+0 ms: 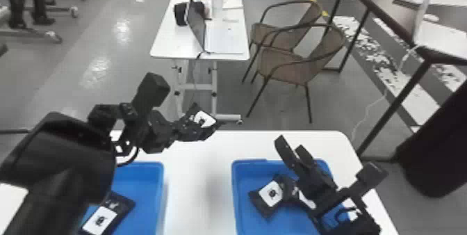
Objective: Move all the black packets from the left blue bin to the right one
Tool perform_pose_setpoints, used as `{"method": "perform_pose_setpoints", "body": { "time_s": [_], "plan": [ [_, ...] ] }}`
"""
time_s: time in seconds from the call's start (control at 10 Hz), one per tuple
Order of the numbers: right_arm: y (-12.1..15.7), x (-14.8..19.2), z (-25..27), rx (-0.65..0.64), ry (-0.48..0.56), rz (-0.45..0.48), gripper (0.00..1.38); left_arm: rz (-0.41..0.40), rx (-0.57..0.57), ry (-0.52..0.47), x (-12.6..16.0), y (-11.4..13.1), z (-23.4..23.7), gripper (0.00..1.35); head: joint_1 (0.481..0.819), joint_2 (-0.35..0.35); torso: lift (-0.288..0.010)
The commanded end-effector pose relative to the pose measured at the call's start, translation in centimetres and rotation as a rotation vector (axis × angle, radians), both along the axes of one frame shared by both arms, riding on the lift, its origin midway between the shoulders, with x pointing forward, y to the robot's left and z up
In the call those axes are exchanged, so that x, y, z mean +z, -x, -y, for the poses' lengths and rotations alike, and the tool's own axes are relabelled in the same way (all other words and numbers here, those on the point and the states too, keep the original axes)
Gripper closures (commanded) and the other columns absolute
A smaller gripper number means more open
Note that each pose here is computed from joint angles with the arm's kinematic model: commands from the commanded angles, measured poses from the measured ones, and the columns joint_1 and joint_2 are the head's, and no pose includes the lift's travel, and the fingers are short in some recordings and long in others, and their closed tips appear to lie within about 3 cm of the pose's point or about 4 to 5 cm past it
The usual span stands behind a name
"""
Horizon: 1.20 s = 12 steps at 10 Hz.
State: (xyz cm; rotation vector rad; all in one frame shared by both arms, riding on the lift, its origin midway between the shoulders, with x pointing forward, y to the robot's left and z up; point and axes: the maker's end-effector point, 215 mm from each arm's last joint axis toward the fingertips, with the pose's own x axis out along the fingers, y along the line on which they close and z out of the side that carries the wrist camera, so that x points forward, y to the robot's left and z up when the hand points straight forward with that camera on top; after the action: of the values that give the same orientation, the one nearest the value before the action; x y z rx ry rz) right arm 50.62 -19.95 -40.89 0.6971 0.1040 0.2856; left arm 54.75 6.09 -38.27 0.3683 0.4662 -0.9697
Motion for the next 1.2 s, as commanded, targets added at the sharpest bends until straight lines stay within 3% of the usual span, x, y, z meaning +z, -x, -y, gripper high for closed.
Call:
{"method": "perform_pose_setpoints", "body": {
  "time_s": [0.0,0.5,1.1],
  "plan": [
    [-0.8,0.7,-0.3,0.012,-0.001,0.014,0.15,-0.003,-0.077,0.037,0.1,0.6,3.3,1.13,0.695,-0.142,0.000],
    [-3.9,2.2,-1.3,0.068,0.000,0.044,0.15,-0.029,-0.227,0.143,2.4,2.4,10.4,1.13,0.695,-0.212,0.000],
    [-5.8,2.4,1.4,0.025,0.018,0.051,0.15,-0.124,-0.248,0.128,0.9,3.6,7.8,1.13,0.695,-0.244,0.000]
  ]
}}
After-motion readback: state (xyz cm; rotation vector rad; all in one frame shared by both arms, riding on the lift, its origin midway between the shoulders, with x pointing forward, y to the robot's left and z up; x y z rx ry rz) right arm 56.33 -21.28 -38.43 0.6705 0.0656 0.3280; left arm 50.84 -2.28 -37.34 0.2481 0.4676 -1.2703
